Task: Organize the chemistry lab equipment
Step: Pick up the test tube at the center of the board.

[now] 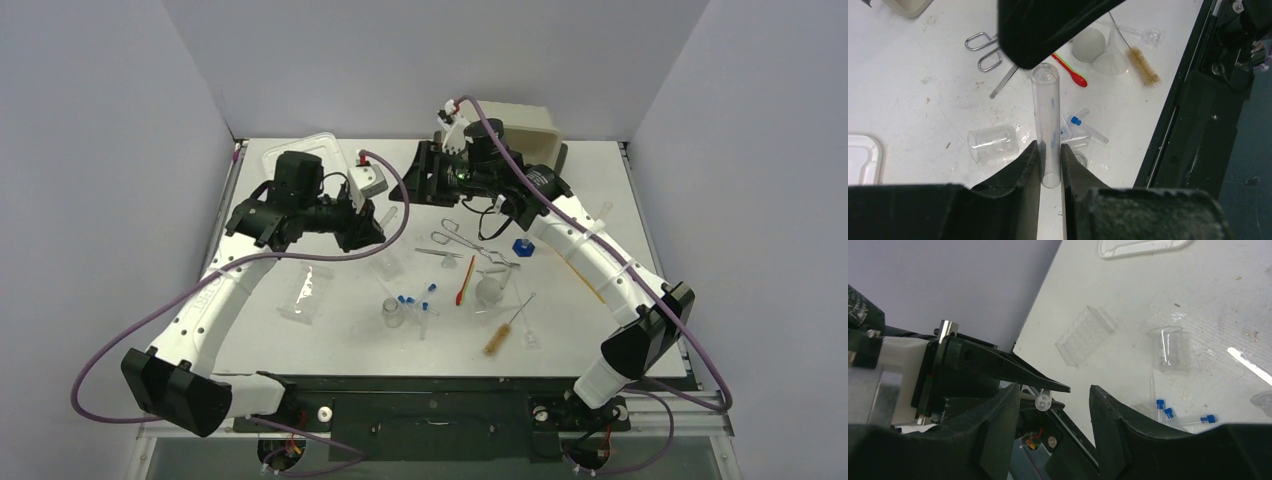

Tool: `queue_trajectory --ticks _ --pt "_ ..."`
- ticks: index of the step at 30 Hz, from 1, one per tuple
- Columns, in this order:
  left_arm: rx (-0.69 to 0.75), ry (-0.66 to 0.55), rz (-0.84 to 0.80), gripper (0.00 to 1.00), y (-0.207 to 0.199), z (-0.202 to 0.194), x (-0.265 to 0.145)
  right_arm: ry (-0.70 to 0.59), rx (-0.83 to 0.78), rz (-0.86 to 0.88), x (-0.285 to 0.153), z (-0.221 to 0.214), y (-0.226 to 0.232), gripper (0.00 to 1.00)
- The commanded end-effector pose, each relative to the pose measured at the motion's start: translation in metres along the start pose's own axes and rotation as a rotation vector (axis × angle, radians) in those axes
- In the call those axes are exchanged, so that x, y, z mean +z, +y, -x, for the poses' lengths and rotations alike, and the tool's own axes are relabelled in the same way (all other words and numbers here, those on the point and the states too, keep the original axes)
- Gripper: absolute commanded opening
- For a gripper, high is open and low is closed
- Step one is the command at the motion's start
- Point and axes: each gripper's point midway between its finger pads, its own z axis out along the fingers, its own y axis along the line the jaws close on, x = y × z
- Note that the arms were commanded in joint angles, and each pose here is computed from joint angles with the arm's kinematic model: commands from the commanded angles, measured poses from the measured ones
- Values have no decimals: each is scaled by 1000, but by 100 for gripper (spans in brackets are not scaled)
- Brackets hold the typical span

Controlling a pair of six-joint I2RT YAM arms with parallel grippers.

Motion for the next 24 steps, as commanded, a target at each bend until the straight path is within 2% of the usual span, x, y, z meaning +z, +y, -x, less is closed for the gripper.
queue_trajectory --ticks 1,9,19,24 --pt "139 -1 35 7 -8 16 -13 61 -14 63 0 -12 12 48" --pt "186 38 41 7 -12 10 -11 114 -10 57 7 -27 8 39" --pt "211 57 41 7 -13 5 -9 169 -6 50 16 -45 3 39" --pt "219 62 41 8 -14 4 -9 181 0 50 22 -48 3 28"
